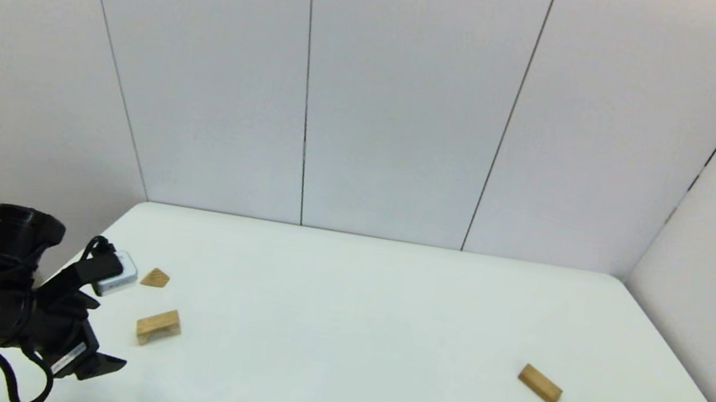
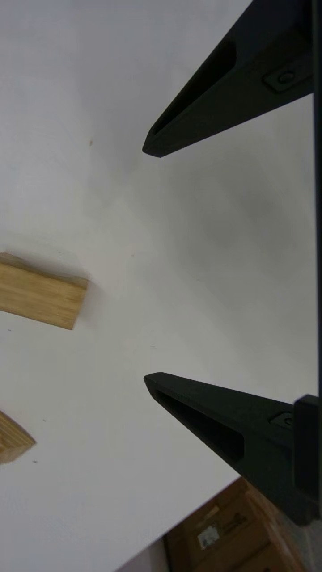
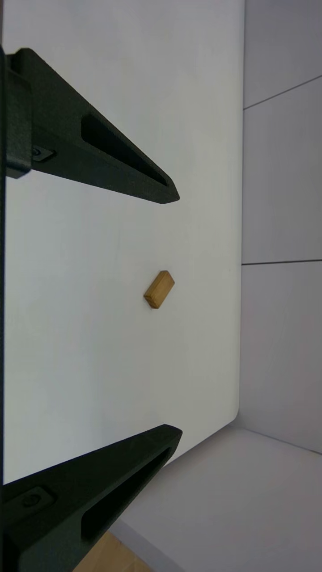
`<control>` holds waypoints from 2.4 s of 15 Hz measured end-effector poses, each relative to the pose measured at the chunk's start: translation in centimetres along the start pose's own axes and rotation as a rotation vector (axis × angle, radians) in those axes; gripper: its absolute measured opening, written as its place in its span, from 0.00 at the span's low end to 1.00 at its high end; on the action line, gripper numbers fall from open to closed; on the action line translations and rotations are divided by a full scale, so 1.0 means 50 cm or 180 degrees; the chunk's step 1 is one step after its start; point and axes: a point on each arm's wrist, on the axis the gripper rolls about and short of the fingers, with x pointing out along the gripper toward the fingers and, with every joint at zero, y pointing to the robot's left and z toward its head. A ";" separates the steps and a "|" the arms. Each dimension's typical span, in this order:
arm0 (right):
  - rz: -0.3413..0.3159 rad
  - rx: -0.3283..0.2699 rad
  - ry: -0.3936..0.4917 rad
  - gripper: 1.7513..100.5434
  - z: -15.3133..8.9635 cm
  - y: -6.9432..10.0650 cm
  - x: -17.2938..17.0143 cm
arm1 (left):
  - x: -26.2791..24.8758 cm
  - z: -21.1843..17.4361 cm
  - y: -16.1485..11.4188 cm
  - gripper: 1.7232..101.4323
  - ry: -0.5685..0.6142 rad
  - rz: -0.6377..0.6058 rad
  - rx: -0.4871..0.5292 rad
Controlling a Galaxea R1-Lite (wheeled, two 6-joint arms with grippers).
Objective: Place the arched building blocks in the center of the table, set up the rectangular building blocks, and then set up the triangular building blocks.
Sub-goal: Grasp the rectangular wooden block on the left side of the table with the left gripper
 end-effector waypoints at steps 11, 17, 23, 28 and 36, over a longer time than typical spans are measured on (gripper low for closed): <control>0.0000 0.0001 -0.0001 0.97 0.000 0.000 0.000 | 0.098 0.032 0.013 0.96 -0.0119 -0.0482 0.0138; 0.0000 0.0000 -0.0001 0.97 0.000 0.000 0.000 | 0.138 0.044 0.038 0.96 -0.0112 -0.0482 0.0132; 0.0001 0.0000 -0.0001 0.97 0.000 0.000 0.000 | 0.171 0.041 0.048 0.96 -0.0060 -0.0523 0.0096; 0.0001 0.0000 -0.0001 0.97 0.000 0.000 0.000 | 0.183 0.029 0.056 0.96 -0.0018 -0.0533 0.0042; 0.0001 0.0000 0.0000 0.97 0.000 0.000 0.000 | 0.193 0.021 0.074 0.80 -0.0069 -0.0548 -0.0037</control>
